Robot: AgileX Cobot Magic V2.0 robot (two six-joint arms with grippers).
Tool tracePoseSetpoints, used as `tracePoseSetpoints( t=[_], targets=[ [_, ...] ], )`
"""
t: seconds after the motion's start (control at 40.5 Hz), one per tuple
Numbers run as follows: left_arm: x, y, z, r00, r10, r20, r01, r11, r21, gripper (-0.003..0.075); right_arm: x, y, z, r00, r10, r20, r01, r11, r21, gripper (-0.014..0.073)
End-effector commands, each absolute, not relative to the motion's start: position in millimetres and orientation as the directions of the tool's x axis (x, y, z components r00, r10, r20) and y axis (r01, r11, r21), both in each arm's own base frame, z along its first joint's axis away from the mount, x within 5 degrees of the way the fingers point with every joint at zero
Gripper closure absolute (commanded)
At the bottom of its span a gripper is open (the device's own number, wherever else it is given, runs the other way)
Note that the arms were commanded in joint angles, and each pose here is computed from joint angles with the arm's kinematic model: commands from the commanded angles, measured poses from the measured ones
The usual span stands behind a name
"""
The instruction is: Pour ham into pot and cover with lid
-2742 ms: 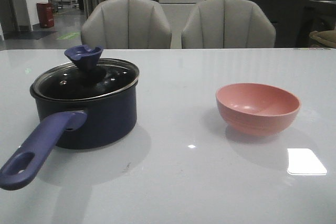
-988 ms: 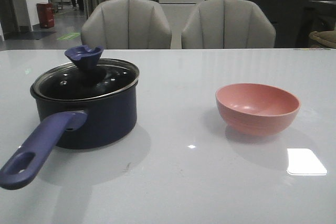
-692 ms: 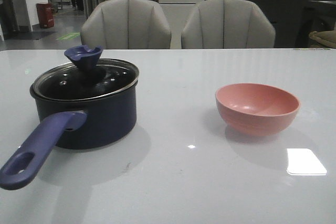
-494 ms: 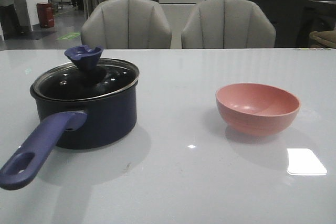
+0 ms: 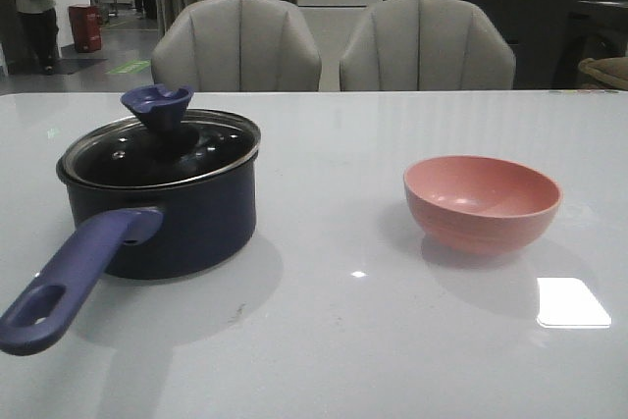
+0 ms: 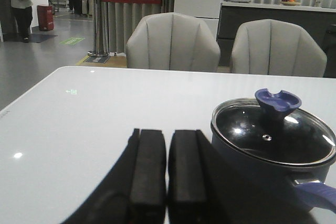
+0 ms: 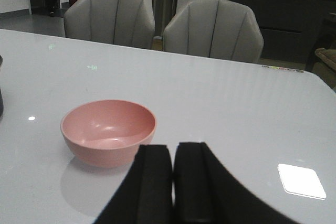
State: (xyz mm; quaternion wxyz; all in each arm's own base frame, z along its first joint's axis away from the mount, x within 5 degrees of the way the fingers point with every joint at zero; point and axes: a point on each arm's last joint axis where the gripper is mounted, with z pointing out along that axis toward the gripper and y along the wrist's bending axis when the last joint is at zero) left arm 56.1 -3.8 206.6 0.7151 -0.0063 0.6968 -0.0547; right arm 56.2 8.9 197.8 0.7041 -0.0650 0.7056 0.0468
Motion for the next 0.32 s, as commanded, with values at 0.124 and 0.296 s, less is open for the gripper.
tracePoseSetpoints(
  t=[0.124,0.296],
  targets=[
    [55.1,-3.6,207.4,0.092,-0.108,-0.99,0.075,0.992,-0.101,0.0601,54.0,8.5,208.2,0.107,-0.02,-0.994,-0.151,0.988,-0.036,0.0413],
    [55.1,-3.6,207.4,0.092,-0.108,-0.99,0.075,0.992,-0.101,0.0601,54.0,8.5,208.2,0.107,-0.02,-0.994,-0.151,0.988,-0.036,0.0413]
  ],
)
